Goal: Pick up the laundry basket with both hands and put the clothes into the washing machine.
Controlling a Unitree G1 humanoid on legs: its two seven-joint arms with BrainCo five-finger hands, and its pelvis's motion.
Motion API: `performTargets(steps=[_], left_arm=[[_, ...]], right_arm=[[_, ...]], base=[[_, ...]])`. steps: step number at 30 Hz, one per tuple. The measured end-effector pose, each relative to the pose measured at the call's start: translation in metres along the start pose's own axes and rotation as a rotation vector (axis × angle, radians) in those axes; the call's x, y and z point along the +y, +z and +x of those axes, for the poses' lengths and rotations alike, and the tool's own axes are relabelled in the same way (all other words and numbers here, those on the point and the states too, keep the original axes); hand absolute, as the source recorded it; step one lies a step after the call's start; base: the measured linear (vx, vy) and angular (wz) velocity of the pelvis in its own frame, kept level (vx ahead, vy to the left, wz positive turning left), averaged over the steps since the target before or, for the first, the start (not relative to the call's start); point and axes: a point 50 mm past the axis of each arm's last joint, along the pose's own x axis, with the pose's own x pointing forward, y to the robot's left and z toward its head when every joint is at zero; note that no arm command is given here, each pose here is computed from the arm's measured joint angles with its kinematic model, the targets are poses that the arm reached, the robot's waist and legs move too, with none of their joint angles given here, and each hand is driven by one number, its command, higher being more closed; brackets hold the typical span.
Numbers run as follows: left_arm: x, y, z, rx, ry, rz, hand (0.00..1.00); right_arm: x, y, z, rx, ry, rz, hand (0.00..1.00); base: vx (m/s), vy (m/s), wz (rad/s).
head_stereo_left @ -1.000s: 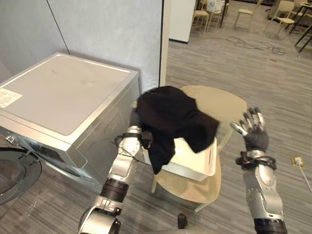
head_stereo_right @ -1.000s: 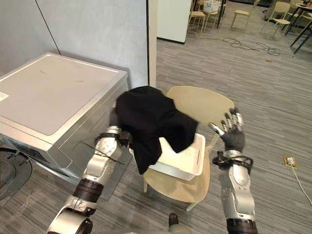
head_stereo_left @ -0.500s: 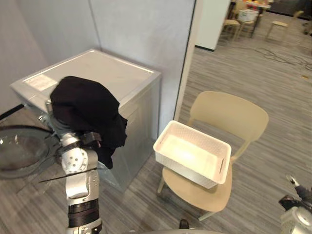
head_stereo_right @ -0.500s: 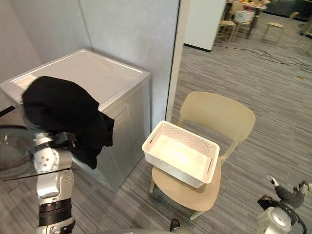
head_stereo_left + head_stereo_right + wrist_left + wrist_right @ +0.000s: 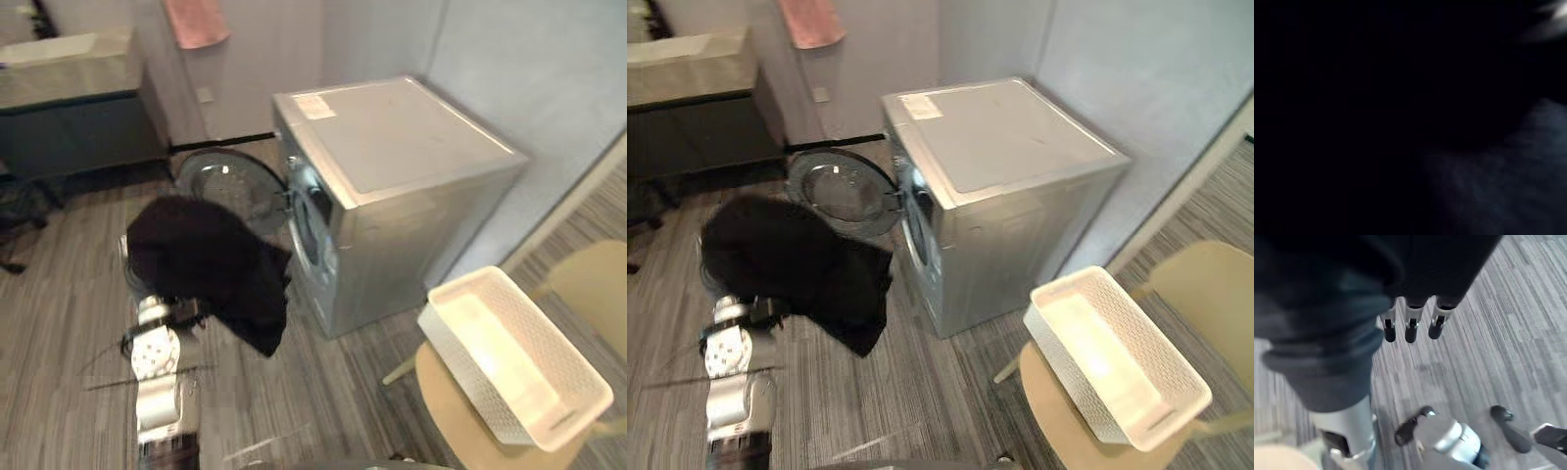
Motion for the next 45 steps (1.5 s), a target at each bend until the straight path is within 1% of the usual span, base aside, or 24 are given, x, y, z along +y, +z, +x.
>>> performTargets(steps=[1,3,5,6,8,9,12,15,19,23,25,27,29,31,34,36,41,43,45], left_arm=[[-0.004,-0.004,-0.002,0.027,-0.030,-0.013,1.00],[-0.013,-0.009,-0.004,0.052,-0.069,-0.028,1.00],[-0.031,-0.020,-0.013,0.112,-0.155,-0.054,1.00],[-0.049,-0.032,-0.021,0.171,-0.225,-0.081,1.00],[-0.073,-0.039,-0.032,0.212,-0.315,-0.130,1.00],[-0.080,-0.040,-0.035,0.220,-0.340,-0.155,1.00],[-0.086,-0.055,-0.042,0.295,-0.337,-0.187,1.00],[-0.090,-0.061,-0.045,0.325,-0.338,-0.194,1.00],[-0.113,-0.061,-0.041,0.322,-0.427,-0.211,1.00],[-0.126,-0.067,-0.049,0.371,-0.465,-0.237,1.00],[-0.137,-0.067,-0.055,0.388,-0.476,-0.277,1.00],[-0.132,-0.069,-0.056,0.401,-0.451,-0.285,1.00],[-0.110,-0.075,-0.057,0.427,-0.359,-0.274,1.00],[-0.102,-0.077,-0.058,0.438,-0.327,-0.265,1.00],[-0.099,-0.080,-0.061,0.456,-0.316,-0.263,1.00],[-0.097,-0.084,-0.064,0.480,-0.311,-0.253,1.00],[-0.082,-0.098,-0.077,0.568,-0.264,-0.246,1.00],[-0.080,-0.105,-0.086,0.615,-0.252,-0.241,1.00],[-0.062,-0.111,-0.085,0.645,-0.241,-0.168,1.00]], right_arm=[[0.012,-0.001,0.001,0.000,0.029,-0.105,0.00],[0.020,-0.001,0.001,-0.005,0.043,-0.208,0.00],[0.041,0.007,0.000,-0.072,0.079,-0.431,0.00],[0.049,0.014,-0.002,-0.131,0.095,-0.548,0.00],[0.060,0.018,-0.004,-0.197,0.104,-0.663,0.00],[0.073,0.010,-0.005,-0.217,0.139,-0.716,0.00],[0.095,0.000,-0.009,-0.269,0.202,-0.802,0.00],[0.116,0.008,-0.018,-0.358,0.247,-0.870,0.00],[0.119,0.008,-0.021,-0.389,0.261,-0.918,0.00],[0.112,0.012,-0.021,-0.399,0.232,-0.940,0.00],[0.111,0.015,-0.021,-0.404,0.226,-0.942,0.00],[0.109,0.018,-0.021,-0.412,0.217,-0.953,0.00],[0.122,0.024,-0.027,-0.466,0.250,-1.006,0.00],[0.126,0.025,-0.029,-0.483,0.262,-1.010,0.00],[0.131,0.025,-0.031,-0.492,0.270,-1.035,0.00],[0.143,0.020,-0.033,-0.506,0.289,-1.083,0.00],[0.168,0.015,-0.035,-0.506,0.325,-1.104,0.00],[0.164,0.019,-0.033,-0.507,0.307,-1.104,0.00],[0.170,-0.005,-0.030,-0.444,0.340,-1.096,0.00]], base=[[-0.08,0.268,0.82],[-0.04,0.210,0.78],[-0.01,0.218,0.94],[0.03,0.184,1.11],[0.10,0.130,1.47],[0.10,0.053,1.48],[0.10,-0.072,1.03],[0.15,-0.091,0.31],[0.31,-0.232,0.30],[0.39,-0.258,0.29],[0.43,-0.233,0.44],[0.40,-0.165,-0.21],[0.41,-0.104,-0.95],[0.33,-0.036,-0.85],[0.32,0.048,-0.74],[0.38,0.149,-0.97],[0.36,0.316,-1.39],[0.39,0.582,-1.59],[0.27,0.620,-1.50]])
